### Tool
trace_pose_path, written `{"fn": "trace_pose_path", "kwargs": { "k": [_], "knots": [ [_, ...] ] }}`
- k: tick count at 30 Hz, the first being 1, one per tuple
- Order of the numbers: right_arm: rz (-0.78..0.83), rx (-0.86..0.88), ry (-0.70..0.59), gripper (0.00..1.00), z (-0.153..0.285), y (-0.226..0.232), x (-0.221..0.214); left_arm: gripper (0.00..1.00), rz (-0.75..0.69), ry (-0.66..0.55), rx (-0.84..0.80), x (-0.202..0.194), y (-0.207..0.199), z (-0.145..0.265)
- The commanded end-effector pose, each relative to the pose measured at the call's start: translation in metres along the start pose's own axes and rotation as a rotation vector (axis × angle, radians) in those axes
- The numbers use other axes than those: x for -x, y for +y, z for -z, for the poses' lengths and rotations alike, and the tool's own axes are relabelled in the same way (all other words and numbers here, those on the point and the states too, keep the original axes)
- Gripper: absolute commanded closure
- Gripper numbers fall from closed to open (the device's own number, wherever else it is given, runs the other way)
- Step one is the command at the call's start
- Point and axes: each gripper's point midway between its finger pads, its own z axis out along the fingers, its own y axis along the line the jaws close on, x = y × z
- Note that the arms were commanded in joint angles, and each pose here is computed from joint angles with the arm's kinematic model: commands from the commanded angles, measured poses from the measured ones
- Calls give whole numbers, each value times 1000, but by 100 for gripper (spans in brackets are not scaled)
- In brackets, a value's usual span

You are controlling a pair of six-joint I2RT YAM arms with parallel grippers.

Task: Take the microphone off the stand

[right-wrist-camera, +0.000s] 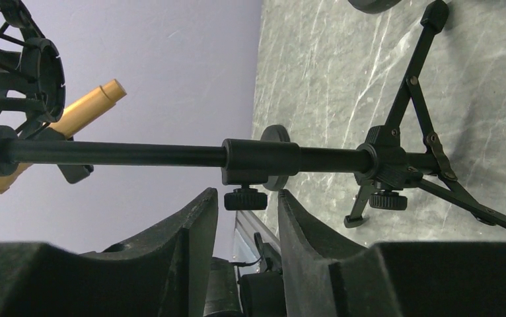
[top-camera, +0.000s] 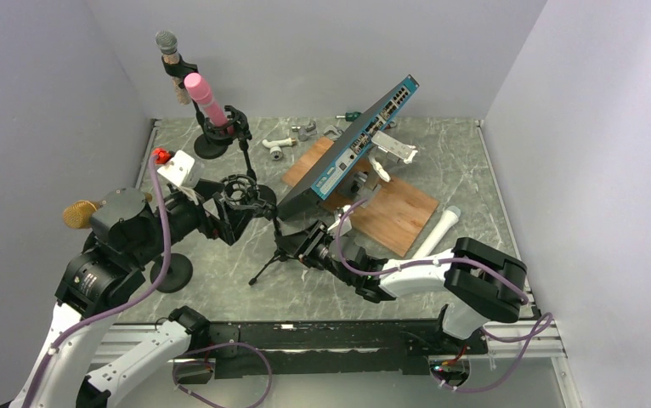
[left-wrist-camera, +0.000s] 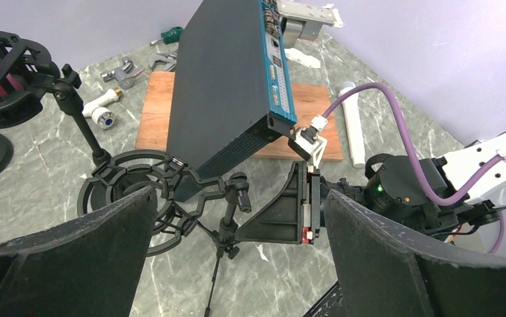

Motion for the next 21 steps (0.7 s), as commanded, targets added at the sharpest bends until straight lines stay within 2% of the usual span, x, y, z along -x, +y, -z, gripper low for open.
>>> {"fn": "trace_pose_path", "kwargs": {
  "k": [1,4,14,21],
  "knots": [
    [-21,37,-17,61,-7,16,2,1,-22,-24,12,6,3,-2],
    [-4,20,-17,67,-8,14,2,1,-24,-20,12,5,3,-3],
    [98,-126,-9,100,-6,-23,-1,0,-29,-16,19,4,5,-5],
    [277,-344,-55,100,6,-65,5,1,-32,-13,32,3,7,-4]
  ]
}}
